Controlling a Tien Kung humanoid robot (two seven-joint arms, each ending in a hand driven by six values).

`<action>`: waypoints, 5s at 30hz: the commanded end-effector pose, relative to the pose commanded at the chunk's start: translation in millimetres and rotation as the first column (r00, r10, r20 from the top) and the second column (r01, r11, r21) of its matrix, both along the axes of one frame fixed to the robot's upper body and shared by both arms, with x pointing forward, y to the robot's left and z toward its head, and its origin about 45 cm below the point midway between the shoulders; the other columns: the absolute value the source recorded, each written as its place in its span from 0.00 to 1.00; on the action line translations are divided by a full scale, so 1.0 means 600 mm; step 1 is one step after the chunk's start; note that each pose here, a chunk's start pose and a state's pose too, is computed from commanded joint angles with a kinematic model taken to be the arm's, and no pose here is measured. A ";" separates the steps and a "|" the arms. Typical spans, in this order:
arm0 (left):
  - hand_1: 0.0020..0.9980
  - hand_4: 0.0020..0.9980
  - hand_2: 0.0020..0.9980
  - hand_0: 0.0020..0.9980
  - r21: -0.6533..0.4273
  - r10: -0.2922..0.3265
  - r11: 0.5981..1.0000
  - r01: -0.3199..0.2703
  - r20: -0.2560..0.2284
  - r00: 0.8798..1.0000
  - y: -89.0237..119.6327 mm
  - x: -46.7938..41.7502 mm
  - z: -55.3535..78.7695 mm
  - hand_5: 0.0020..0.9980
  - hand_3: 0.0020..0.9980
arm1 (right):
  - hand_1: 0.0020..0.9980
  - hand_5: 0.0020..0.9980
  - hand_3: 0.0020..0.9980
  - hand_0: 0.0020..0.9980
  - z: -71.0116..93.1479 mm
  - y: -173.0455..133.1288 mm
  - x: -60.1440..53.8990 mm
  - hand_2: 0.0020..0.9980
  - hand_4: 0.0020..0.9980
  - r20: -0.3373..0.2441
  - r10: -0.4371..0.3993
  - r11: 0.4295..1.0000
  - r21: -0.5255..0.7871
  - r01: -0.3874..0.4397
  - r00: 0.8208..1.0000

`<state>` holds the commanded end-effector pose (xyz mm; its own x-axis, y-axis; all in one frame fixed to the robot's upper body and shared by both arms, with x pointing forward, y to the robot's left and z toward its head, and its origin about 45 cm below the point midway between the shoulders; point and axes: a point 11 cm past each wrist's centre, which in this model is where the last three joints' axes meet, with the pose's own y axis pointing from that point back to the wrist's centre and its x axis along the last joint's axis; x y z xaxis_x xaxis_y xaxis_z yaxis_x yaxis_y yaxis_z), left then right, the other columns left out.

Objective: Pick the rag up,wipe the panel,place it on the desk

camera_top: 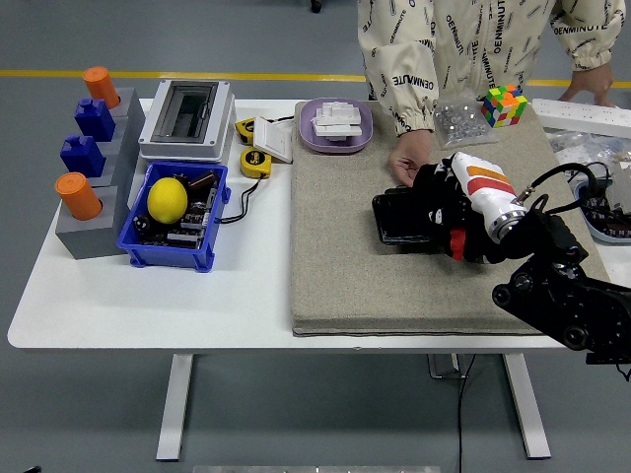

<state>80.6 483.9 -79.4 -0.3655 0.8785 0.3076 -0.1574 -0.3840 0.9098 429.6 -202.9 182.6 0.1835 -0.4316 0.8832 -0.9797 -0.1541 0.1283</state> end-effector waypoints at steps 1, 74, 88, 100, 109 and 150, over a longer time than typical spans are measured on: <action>0.64 0.63 0.66 0.61 0.001 0.000 1.000 0.000 0.001 1.000 0.000 0.001 0.000 0.44 0.56 | 0.36 0.00 0.42 0.23 0.000 0.008 -0.001 0.41 0.94 0.000 0.008 1.000 0.004 -0.008 1.000; 0.64 0.63 0.66 0.61 0.001 0.012 1.000 -0.012 0.000 1.000 0.003 -0.004 0.000 0.44 0.56 | 0.36 0.00 0.42 0.23 0.001 -0.043 0.004 0.41 0.94 -0.002 -0.031 0.998 -0.045 0.031 1.000; 0.64 0.63 0.65 0.61 0.001 0.013 1.000 -0.013 -0.001 1.000 0.003 -0.006 0.000 0.44 0.56 | 0.36 0.00 0.42 0.23 0.005 -0.131 0.008 0.41 0.94 -0.008 -0.121 0.987 -0.105 0.119 0.993; 0.64 0.63 0.66 0.61 -0.004 0.014 1.000 -0.014 0.002 1.000 -0.001 -0.005 -0.001 0.44 0.56 | 0.36 0.00 0.43 0.23 -0.005 -0.189 0.013 0.41 0.94 -0.016 -0.209 0.969 -0.139 0.205 0.978; 0.64 0.63 0.66 0.61 -0.004 0.016 1.000 -0.016 0.001 1.000 -0.001 -0.006 -0.001 0.44 0.56 | 0.36 0.00 0.42 0.23 0.002 -0.209 0.014 0.41 0.94 -0.005 -0.232 0.962 -0.148 0.229 0.973; 0.64 0.63 0.65 0.61 -0.001 0.018 1.000 -0.018 -0.001 1.000 0.001 -0.008 -0.001 0.44 0.56 | 0.36 0.00 0.42 0.24 0.003 -0.087 0.019 0.41 0.94 -0.002 -0.104 0.992 -0.067 0.103 0.995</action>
